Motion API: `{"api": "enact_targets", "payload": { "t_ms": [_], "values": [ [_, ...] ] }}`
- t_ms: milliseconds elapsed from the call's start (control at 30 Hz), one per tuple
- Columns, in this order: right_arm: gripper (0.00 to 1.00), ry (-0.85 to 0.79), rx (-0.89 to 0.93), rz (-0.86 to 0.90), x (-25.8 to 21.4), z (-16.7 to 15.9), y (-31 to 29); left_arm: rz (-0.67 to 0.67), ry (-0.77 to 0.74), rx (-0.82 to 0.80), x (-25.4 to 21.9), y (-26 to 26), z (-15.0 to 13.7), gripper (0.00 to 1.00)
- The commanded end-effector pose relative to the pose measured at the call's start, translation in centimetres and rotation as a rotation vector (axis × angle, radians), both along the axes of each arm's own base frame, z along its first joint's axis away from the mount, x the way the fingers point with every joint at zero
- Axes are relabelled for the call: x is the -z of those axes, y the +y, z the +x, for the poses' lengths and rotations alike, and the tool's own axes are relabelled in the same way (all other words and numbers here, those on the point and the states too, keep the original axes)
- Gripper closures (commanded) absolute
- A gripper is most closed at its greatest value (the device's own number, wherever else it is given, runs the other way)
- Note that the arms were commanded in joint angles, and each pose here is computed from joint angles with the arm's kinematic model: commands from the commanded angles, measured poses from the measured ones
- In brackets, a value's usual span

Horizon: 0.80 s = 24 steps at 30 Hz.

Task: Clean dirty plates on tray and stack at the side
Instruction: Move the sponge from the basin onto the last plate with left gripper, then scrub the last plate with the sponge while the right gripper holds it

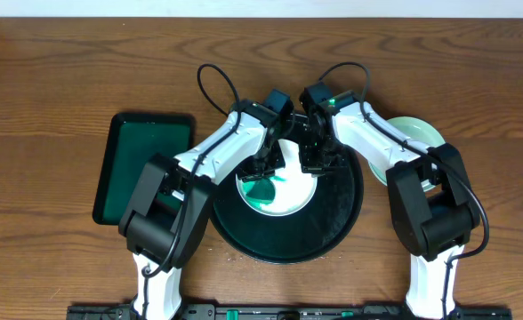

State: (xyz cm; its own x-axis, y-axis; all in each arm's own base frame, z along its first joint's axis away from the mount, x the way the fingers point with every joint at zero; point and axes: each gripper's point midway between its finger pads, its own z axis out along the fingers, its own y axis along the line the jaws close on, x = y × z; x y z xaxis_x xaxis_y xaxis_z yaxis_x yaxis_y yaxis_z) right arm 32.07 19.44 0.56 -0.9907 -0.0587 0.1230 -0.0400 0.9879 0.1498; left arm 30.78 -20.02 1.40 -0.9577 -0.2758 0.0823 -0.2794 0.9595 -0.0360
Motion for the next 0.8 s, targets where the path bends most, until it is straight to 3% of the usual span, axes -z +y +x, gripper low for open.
{"api": "enact_targets", "payload": {
  "t_ms": [0, 133, 267, 400, 567, 767],
  "values": [
    [0.99, 0.037, -0.022, 0.000, 1.7, -0.7, 0.5, -0.140, 0.122, 0.069, 2.1, -2.5, -1.9, 0.93],
    [0.99, 0.036, -0.021, 0.002, 1.7, -0.7, 0.5, -0.457, 0.079, 0.326, 0.3, -7.4, -1.8, 0.93],
    [0.99, 0.039, -0.021, 0.007, 1.6, -0.7, 0.6, -0.465, 0.050, 0.338, 0.2, -7.3, -1.1, 0.93],
    [0.99, 0.039, -0.024, 0.008, 1.6, -0.7, 0.6, -0.320, 0.019, 0.208, 1.3, -4.0, 1.0, 0.93],
    [0.99, 0.039, -0.038, 0.013, 1.6, -0.8, 0.6, 0.013, 0.036, -0.016, 1.5, 4.3, 1.9, 0.93],
    [0.99, 0.035, -0.044, 0.019, 1.6, -0.7, 0.8, 0.129, 0.053, -0.023, 0.4, 6.7, 1.1, 0.93]
  ]
}}
